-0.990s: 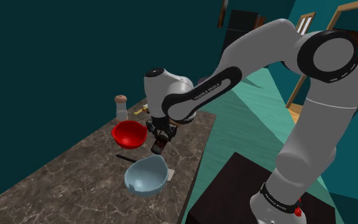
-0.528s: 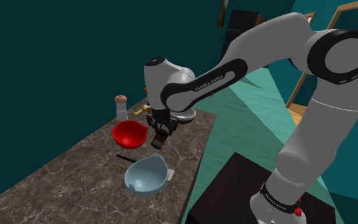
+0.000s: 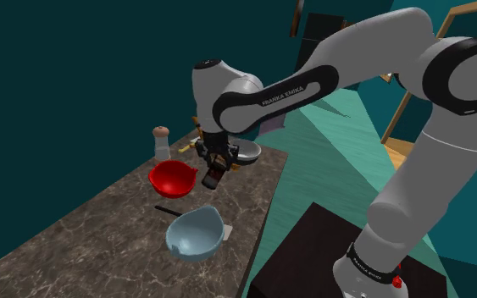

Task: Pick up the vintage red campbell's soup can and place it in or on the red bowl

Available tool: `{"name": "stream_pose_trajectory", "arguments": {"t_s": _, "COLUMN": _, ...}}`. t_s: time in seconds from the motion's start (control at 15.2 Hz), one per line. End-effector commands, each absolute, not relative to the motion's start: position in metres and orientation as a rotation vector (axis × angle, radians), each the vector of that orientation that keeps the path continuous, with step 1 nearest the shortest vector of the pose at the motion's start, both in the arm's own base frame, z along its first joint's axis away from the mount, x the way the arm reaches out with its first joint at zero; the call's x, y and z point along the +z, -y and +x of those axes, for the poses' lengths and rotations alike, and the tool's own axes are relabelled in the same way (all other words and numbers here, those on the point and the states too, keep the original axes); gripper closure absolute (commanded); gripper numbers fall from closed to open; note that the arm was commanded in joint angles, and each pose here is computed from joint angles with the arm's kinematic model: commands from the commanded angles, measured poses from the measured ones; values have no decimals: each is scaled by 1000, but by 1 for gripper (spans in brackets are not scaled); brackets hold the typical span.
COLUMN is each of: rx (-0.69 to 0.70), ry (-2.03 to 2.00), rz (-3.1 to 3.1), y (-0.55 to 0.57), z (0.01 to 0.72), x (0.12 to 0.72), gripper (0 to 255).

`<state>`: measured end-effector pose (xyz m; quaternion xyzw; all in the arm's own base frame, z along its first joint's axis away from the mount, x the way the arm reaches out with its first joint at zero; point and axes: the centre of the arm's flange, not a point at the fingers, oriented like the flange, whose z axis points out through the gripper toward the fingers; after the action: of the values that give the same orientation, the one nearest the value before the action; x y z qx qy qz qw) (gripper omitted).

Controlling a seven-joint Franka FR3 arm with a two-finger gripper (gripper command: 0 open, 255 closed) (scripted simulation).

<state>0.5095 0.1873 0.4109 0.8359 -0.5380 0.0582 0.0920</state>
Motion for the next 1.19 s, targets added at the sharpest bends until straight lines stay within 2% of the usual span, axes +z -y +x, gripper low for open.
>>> {"name": "stream_pose_trajectory", "arguments": {"t_s": 0.0, "rx": 173, "ry": 1598, "rz": 2483, "y": -187, "z": 509, "x": 422, "gripper": 255}}
{"name": "stream_pose_trajectory", "arguments": {"t_s": 0.13, "rx": 173, "ry": 1598, "rz": 2483, "y": -187, "z": 509, "x": 430, "gripper": 255}}
{"name": "stream_pose_trajectory", "arguments": {"t_s": 0.99, "rx": 173, "ry": 1598, "rz": 2483, "y": -239, "z": 672, "x": 442, "gripper": 255}}
{"name": "stream_pose_trajectory", "arguments": {"t_s": 1.12, "rx": 173, "ry": 1598, "rz": 2483, "y": -239, "z": 672, "x": 432, "gripper": 255}}
